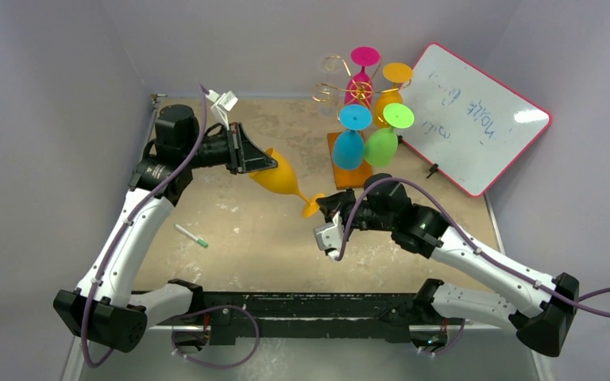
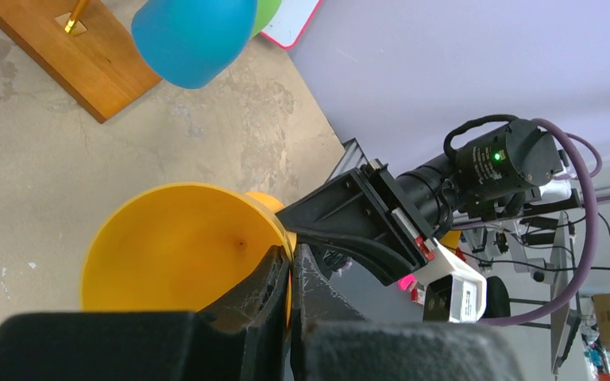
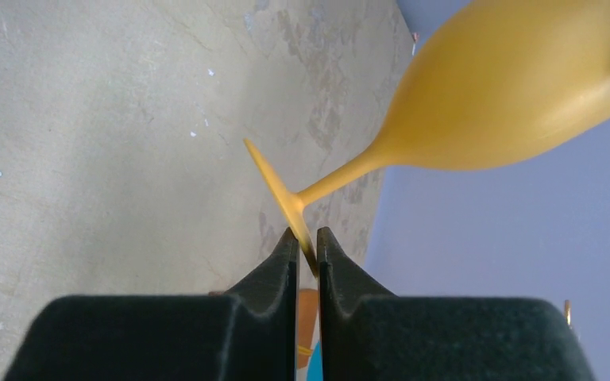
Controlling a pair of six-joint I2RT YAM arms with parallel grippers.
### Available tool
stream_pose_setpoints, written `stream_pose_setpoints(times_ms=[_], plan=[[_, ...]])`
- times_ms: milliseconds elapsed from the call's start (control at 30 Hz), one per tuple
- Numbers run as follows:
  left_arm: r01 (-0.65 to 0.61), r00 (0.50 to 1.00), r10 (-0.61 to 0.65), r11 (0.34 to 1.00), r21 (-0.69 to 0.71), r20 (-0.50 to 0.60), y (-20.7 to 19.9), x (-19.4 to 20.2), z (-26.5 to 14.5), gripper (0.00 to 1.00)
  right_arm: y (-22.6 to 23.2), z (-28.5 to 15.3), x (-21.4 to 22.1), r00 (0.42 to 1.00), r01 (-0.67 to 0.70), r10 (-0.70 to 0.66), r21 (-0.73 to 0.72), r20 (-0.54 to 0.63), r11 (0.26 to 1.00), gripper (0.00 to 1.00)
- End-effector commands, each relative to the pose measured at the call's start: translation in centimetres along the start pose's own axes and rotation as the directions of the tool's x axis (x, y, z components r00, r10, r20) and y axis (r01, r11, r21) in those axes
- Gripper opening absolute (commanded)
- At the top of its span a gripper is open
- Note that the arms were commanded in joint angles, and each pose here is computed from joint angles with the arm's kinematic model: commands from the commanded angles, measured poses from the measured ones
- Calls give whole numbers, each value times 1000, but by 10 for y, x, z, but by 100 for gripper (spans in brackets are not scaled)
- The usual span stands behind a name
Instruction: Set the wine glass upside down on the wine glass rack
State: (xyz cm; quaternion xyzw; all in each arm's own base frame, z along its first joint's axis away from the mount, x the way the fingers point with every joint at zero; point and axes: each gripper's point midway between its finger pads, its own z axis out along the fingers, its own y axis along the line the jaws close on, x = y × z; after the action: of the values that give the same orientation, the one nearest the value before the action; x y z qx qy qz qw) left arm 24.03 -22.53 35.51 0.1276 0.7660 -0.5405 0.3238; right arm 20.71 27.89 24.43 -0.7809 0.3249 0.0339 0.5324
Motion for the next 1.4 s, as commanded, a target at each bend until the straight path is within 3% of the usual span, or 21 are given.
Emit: stream_pose_setpoints(times_ms=[0,133,300,400,633,767,900,1000,1100,1200,1367], plan=[[-66,995,62,996,59,73,-24,-14,-8,0,-16,-7,-8,1000,23,-24,55,13,998,1],[-93,989,85,994,56,123,-31,-23,-11,6,-14,-10,-22,997,-19,16,43,70,999,0],[-116,973,115,993,-3,200,-29,-39,-14,34,-7,-9,-25,996,-34,32,23,88,999,0],[-115,954,130,991,-71,270,-24,-54,-18,46,-4,-7,-29,992,-55,54,5,113,998,0],[-173,911,230,967,-189,342,-21,-67,-35,48,-11,-1,-40,965,-204,197,23,174,979,0],[-218,891,277,956,-198,360,-27,-62,-44,49,-24,-1,-58,892,-383,364,22,268,923,0],[-253,878,295,954,-160,377,-42,-55,-51,49,-32,-6,-76,816,-484,443,20,371,875,0],[-279,877,295,955,-99,378,-55,-46,-54,51,-45,-13,-87,727,-591,517,29,453,806,0],[-307,885,295,951,-25,360,-64,-32,-53,52,-60,-19,-99,602,-698,582,7,546,716,0],[-297,899,280,955,-2,336,-63,-21,-53,52,-72,-22,-109,402,-822,675,-82,619,564,0],[-284,918,250,956,69,308,-70,-7,-53,53,-98,-21,-104,103,-954,787,-164,608,252,0]])
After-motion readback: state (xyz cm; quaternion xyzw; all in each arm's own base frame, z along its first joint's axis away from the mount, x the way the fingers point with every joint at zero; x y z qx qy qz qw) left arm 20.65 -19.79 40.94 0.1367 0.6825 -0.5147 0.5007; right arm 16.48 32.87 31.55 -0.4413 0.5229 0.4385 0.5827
